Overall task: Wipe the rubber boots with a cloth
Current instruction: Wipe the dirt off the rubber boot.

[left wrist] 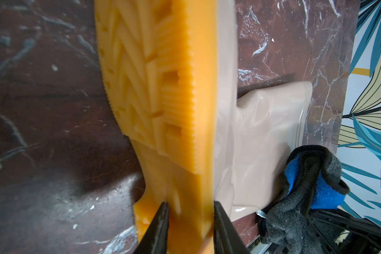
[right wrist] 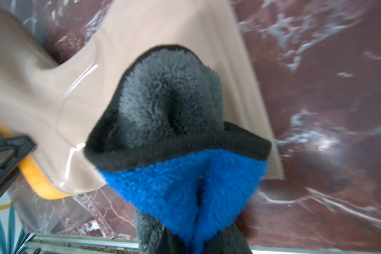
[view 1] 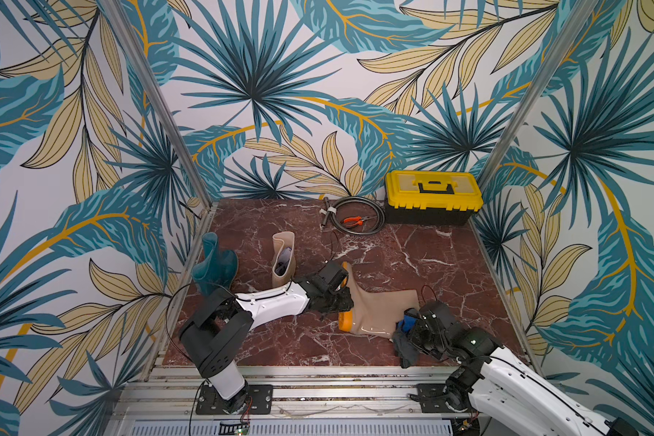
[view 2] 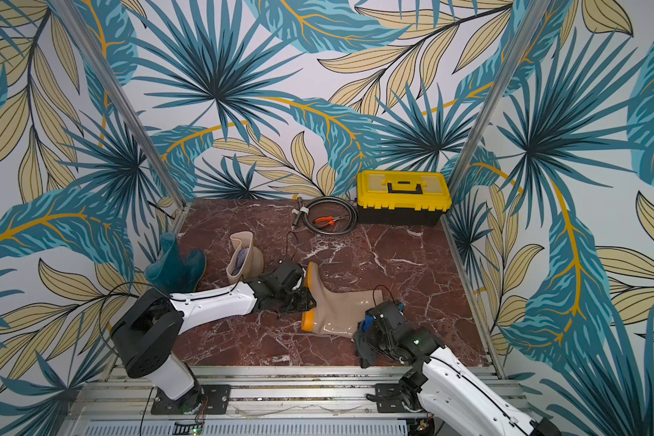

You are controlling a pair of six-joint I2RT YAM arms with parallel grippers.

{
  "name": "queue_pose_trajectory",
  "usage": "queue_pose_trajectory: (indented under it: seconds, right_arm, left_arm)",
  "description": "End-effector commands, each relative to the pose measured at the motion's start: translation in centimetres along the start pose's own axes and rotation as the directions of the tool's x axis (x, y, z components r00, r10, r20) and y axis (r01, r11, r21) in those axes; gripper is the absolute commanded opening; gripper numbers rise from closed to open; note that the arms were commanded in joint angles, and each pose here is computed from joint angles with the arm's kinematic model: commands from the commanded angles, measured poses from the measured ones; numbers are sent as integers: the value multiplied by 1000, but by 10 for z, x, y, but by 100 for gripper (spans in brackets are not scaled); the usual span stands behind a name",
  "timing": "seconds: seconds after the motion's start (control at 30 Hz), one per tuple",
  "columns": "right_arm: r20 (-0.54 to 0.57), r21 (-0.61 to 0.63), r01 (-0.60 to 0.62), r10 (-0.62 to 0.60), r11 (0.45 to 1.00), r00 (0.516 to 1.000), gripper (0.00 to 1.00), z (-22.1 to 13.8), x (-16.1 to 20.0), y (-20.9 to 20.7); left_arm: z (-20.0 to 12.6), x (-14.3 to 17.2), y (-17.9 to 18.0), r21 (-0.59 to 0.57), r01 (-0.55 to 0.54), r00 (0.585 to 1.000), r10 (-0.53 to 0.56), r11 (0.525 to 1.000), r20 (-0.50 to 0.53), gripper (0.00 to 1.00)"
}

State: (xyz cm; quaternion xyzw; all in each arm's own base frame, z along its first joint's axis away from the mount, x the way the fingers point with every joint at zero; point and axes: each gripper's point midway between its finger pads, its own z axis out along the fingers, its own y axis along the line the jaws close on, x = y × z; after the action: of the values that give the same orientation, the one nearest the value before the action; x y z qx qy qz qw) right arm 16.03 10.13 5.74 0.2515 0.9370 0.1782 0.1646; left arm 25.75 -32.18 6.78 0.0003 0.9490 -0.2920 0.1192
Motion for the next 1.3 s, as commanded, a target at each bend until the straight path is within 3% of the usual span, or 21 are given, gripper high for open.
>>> queue_pose_trajectory:
  seconds: [0.0, 0.1, 0.23, 0.4, 0.53, 0.7, 0.8, 0.87, 0.97, 1.17, 1.23, 1.27]
  right_arm:
    - [-36, 57, 41, -39, 998, 999, 0, 0, 0, 1]
    - [-76, 2, 95, -95, 995, 993, 0, 4, -6, 35]
    - [1, -76, 193, -194, 978, 981, 0, -5, -36, 90]
    - [77, -215, 247, -235, 945, 969, 0, 1, -71, 171]
    - [67, -314, 249, -240, 916, 969, 0, 24, -90, 236]
    - [32, -353, 249, -255, 902, 966, 0, 49, -103, 279]
    - [7, -356, 243, -257, 902, 966, 0, 56, -99, 280]
    - [3, -335, 236, -250, 912, 968, 0, 57, -94, 266]
    - [-1, -308, 209, -220, 928, 975, 0, 57, -87, 236]
    - [-40, -241, 154, -168, 958, 985, 0, 51, -58, 169]
    - [-62, -264, 111, -131, 958, 989, 0, 52, -47, 157]
    - [-67, -266, 96, -117, 959, 991, 0, 52, -43, 151]
  left_arm:
    - [11, 14, -4, 30, -15, 999, 16, 999, -47, 38]
    - [5, 14, -6, 37, -32, 999, 33, 999, -33, 49]
    - [-2, 18, 0, -4, -50, 999, 50, 999, 18, 60]
    - [7, 37, 11, -47, -50, 999, 49, 998, -13, 60]
    - [18, 48, 12, -59, -72, 996, 69, 996, -50, 60]
    - [15, 48, 23, -95, -92, 996, 91, 991, -22, 45]
    - [9, 44, 26, -104, -119, 993, 120, 987, 1, 30]
    - [7, 41, 23, -88, -148, 989, 149, 985, 0, 14]
    - [4, 31, 8, -38, -229, 973, 229, 973, -2, 5]
    - [-4, 3, -24, 22, -369, 928, 368, 929, 53, 9]
    - [-5, -6, -29, 21, -389, 919, 387, 921, 71, 21]
    - [-6, -10, -30, 19, -397, 916, 394, 918, 79, 33]
